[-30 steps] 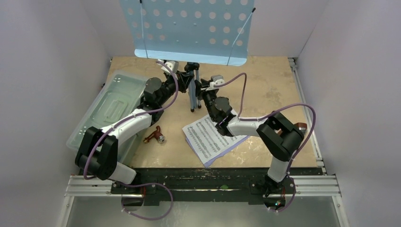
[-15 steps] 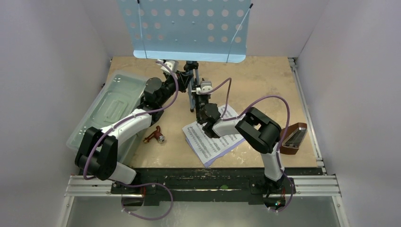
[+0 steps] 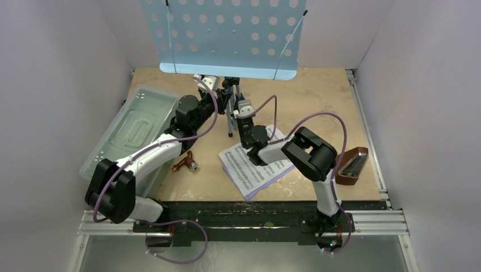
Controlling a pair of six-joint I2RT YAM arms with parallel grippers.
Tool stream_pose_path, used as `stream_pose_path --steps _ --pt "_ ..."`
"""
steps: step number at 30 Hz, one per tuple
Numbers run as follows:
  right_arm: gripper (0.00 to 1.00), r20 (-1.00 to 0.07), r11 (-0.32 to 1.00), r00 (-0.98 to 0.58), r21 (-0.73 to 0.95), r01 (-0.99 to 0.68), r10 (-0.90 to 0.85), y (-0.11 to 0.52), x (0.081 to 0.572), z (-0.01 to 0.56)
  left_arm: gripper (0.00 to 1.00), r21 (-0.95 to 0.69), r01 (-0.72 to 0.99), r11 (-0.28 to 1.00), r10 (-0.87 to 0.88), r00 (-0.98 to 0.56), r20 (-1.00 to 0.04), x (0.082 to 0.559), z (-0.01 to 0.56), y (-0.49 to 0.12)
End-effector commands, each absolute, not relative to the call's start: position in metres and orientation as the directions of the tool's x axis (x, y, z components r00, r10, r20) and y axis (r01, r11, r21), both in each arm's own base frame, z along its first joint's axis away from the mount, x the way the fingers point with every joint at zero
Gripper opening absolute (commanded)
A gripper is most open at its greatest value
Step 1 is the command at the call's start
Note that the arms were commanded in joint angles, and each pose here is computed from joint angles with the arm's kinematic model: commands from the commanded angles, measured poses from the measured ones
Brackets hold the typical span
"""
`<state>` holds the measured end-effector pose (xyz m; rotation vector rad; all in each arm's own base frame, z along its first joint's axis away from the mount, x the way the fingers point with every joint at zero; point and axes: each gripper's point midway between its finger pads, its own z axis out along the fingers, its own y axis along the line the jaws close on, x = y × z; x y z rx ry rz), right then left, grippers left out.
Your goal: Set up the instrument practice props
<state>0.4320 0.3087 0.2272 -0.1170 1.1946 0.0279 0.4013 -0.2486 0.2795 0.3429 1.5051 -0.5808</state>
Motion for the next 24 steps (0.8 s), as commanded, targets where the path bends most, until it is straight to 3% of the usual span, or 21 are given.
stream_pose_path --steps 1,11,24 --pt "0.00 -0.906 0.971 0.369 -0.147 0.189 -0.209 0.196 0.474 0.231 0.00 -0.078 0.527 0.846 -0.084 -0.013 -0.996 0.376 0.309 -0.228" --pt "0.00 -0.867 0.925 0.340 -0.294 0.242 -0.364 0.154 0.481 0.220 0.00 -0.034 0.579 0.814 0.019 -0.087 -0.996 0.370 0.291 -0.235" --pt "0.00 -0.852 0.879 0.217 -0.473 0.068 -0.475 0.136 0.471 0.183 0.00 -0.006 0.556 0.831 0.075 -0.123 -0.990 0.374 0.262 -0.248"
